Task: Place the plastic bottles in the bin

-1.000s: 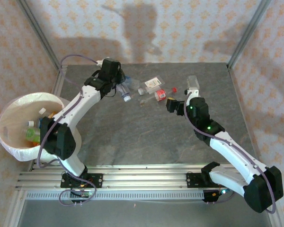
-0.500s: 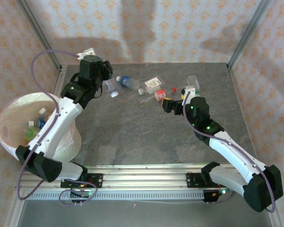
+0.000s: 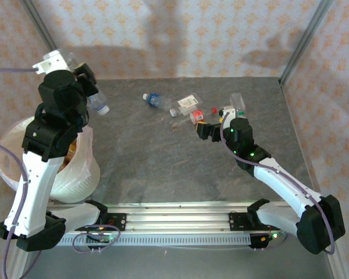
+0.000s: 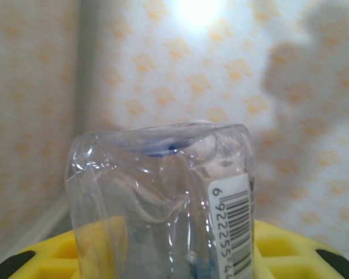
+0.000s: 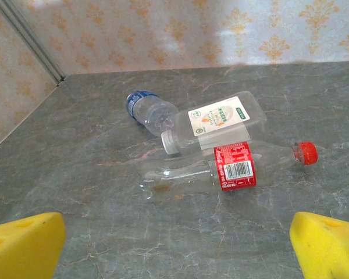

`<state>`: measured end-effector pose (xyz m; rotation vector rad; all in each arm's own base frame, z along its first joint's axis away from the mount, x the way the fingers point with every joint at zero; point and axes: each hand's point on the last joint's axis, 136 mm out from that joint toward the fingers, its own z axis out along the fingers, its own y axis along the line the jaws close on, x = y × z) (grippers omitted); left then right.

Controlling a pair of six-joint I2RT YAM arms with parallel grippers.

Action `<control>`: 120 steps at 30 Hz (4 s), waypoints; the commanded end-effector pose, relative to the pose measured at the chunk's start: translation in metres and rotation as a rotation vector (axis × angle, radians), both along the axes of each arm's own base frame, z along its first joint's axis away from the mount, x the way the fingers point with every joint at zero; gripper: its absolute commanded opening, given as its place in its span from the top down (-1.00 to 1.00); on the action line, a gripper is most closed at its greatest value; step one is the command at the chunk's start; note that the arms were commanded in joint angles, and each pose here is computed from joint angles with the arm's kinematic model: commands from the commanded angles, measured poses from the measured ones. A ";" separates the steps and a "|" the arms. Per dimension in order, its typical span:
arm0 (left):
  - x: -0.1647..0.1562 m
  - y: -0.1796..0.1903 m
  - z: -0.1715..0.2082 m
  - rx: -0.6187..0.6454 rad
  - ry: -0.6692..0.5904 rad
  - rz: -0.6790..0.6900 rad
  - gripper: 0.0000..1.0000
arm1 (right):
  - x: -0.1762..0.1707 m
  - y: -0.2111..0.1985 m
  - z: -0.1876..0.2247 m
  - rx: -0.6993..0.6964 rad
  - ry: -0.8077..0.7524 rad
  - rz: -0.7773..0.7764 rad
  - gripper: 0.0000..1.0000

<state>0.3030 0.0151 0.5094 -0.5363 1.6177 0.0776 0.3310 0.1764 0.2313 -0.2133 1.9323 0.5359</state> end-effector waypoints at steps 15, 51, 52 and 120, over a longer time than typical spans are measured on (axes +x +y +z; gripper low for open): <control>-0.076 0.143 -0.044 0.159 0.280 0.608 0.16 | 0.012 0.013 0.019 0.024 -0.039 0.030 -0.98; -0.108 0.151 -0.124 -0.013 0.328 0.575 -0.99 | 0.025 0.006 0.008 0.031 0.031 -0.056 -0.98; -0.105 0.148 -0.125 -0.026 0.327 0.554 -1.00 | 0.027 0.001 0.007 0.029 0.038 -0.088 -0.98; 0.037 -0.029 -0.133 -0.394 0.226 -0.227 -0.99 | 0.162 -0.184 -0.201 -0.468 0.839 -0.356 -0.34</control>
